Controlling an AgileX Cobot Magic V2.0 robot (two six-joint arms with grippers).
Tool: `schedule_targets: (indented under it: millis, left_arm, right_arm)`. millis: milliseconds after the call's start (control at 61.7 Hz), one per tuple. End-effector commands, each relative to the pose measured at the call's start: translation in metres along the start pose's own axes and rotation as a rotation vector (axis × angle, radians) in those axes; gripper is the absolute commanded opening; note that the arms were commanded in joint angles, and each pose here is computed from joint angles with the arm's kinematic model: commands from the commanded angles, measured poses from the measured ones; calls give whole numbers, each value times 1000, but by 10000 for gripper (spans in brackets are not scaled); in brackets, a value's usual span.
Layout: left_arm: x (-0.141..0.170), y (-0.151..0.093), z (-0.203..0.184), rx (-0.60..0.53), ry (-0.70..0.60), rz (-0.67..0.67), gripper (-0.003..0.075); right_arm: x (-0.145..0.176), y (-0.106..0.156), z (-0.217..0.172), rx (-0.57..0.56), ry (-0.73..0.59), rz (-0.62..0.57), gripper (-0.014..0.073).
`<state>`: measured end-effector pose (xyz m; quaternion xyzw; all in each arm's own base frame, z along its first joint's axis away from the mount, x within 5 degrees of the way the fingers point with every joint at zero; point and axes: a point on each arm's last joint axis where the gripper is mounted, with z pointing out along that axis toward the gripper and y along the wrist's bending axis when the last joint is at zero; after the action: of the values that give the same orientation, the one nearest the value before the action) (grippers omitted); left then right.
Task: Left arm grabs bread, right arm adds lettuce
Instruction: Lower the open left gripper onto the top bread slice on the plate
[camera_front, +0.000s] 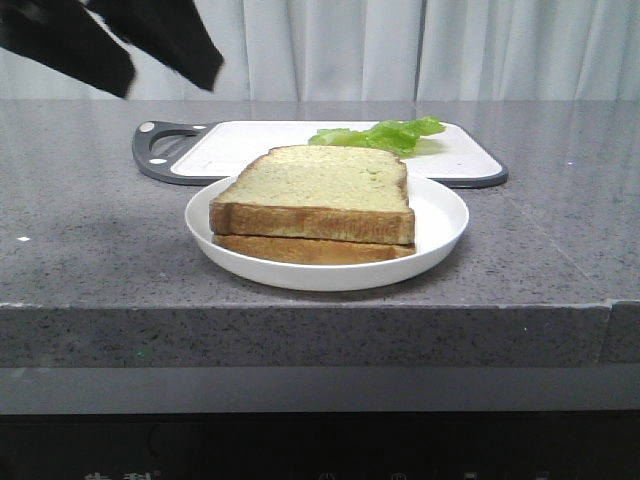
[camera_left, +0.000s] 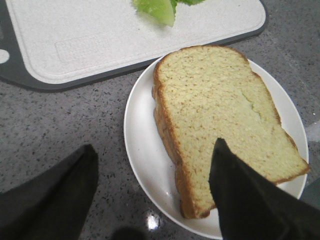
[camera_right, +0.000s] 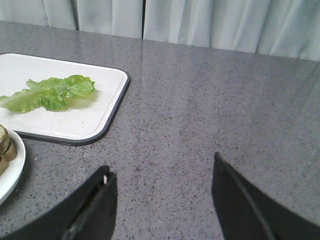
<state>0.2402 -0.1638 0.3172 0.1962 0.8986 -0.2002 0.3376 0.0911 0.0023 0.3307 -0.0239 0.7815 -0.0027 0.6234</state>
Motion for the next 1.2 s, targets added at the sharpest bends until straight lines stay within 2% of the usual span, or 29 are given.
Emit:
schedule_targets:
  millis: [0,130,243,730,989,1086,1184]
  left_arm:
    - [-21,-7,4,34,-63,-33,383]
    - [-28,-12,24,96,-17,-35,325]
    - [-32,-16,36,146,25,-52,316]
    - [-22,-13,67,154,144,-85,316]
    - [-21,-12,72,154,156,-88,311]
    - [-20,-12,72,155,157,-88,258]
    - [-20,-12,71,156,165,-87,150]
  right_arm:
    - [-17,-2,-2,16,-99,-2,447]
    - [-17,-2,-2,16,-99,-2,447]
    - [-17,-2,-2,16,-99,-2,447]
    - [-17,-2,-2,16,-99,-2,447]
    - [-17,-2,-2,16,-99,-2,447]
    - [-17,-2,-2,16,-99,-2,447]
    - [-17,-2,-2,16,-99,-2,447]
